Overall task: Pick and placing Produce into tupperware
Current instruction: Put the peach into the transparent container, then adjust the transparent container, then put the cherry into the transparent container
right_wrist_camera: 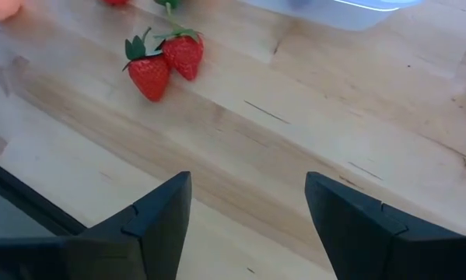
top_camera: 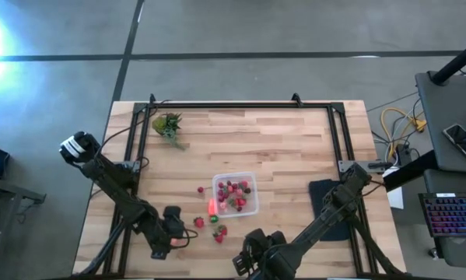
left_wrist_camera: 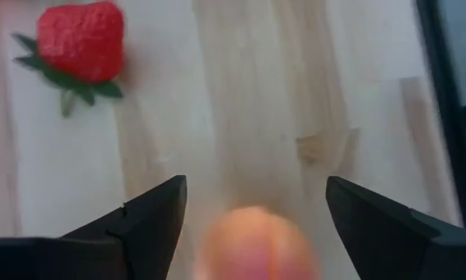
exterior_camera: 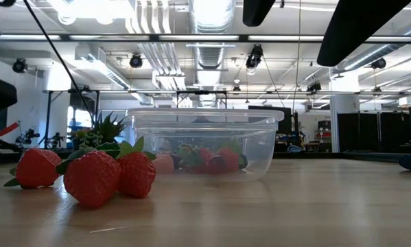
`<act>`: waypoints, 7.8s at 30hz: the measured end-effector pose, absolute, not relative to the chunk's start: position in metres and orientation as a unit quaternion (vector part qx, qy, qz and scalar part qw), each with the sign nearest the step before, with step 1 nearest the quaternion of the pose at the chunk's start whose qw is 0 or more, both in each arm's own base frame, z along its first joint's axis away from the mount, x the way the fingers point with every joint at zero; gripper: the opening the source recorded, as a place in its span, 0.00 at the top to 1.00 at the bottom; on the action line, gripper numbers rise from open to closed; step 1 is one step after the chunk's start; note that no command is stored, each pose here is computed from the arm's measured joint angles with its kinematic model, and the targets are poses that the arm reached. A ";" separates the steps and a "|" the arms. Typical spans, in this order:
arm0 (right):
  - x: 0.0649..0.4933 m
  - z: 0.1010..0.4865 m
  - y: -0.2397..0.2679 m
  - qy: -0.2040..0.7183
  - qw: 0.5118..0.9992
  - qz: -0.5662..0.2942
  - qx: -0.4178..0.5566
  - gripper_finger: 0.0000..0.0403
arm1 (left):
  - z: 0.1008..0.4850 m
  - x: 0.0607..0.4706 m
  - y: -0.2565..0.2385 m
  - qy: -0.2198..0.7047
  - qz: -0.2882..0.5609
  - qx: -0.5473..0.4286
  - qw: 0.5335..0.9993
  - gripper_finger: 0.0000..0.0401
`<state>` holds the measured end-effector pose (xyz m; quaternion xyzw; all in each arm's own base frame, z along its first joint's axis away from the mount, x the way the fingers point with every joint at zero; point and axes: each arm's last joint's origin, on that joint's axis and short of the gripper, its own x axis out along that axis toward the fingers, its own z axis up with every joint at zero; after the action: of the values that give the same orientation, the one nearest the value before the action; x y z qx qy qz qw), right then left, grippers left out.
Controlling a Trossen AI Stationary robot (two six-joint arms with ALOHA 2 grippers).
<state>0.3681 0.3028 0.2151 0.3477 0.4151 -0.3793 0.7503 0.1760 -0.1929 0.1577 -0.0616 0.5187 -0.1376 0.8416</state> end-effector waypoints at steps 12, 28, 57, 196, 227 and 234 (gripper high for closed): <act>0.368 0.213 0.303 0.417 0.750 -0.381 0.345 0.39 | 0.152 0.161 -0.187 0.597 -0.103 -0.074 0.792 0.12; 0.367 0.206 0.302 0.417 0.743 -0.392 0.348 0.39 | 0.151 0.159 -0.185 0.593 -0.084 -0.062 0.799 0.19; 0.363 0.207 0.307 0.409 0.738 -0.392 0.367 0.39 | 0.192 0.182 -0.182 0.568 -0.137 -0.002 0.811 0.36; 0.352 0.195 0.314 0.389 0.718 -0.424 0.391 0.39 | 0.211 0.161 -0.029 0.635 0.004 0.009 0.772 0.21; 0.345 0.195 0.322 0.402 0.708 -0.423 0.398 0.39 | 0.220 0.261 -0.063 0.510 -0.018 0.079 0.856 0.29; 0.337 0.192 0.327 0.398 0.707 -0.427 0.399 0.39 | 0.209 0.228 -0.039 0.546 -0.122 0.155 0.815 0.29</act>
<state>0.3370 0.3273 0.1916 0.3989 0.3981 -0.4274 0.7069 0.2279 -0.0392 0.2092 0.1546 0.5456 -0.1223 0.8145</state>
